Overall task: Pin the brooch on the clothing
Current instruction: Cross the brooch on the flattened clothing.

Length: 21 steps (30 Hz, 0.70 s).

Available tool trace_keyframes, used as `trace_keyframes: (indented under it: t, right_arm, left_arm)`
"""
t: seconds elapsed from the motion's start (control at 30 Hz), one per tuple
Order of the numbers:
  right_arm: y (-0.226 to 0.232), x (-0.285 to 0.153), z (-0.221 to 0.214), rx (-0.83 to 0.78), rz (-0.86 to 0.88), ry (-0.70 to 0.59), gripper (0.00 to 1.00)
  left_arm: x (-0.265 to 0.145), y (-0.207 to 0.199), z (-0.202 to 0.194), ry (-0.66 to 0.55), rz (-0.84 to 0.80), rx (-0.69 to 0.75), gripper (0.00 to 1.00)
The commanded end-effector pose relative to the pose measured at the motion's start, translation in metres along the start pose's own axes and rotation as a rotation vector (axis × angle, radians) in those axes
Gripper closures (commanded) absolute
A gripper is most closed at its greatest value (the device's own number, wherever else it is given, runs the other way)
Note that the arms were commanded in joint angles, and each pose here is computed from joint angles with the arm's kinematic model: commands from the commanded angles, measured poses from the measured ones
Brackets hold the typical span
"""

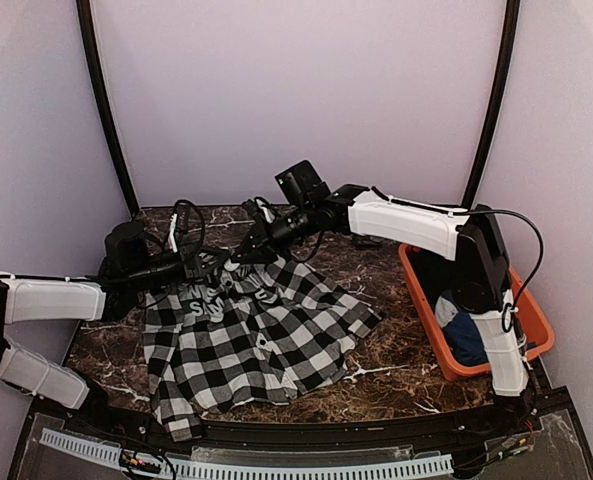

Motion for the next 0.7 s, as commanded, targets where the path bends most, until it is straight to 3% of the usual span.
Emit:
trace_keyframes:
  t: [0.0,0.67]
  right_arm:
    - [0.024,0.002,0.007,-0.074,0.025,-0.032,1.00]
    - [0.015,-0.006,0.001,0.005,0.015,-0.161,1.00]
  left_arm:
    - [0.002,-0.005,0.000,0.019,-0.021,0.003,0.94]
    - [-0.002,-0.008,0.001,-0.010,-0.029,0.007,0.99]
Point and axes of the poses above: each gripper's point midway between its finger pads, its own x axis out along the fingers, its own y axis along the line the jaws close on, z = x × y, the point moved 9 cm from there along -x, back along the fingers, and after that the axes turned 15 degrees about -x, right-handed, at the moved point
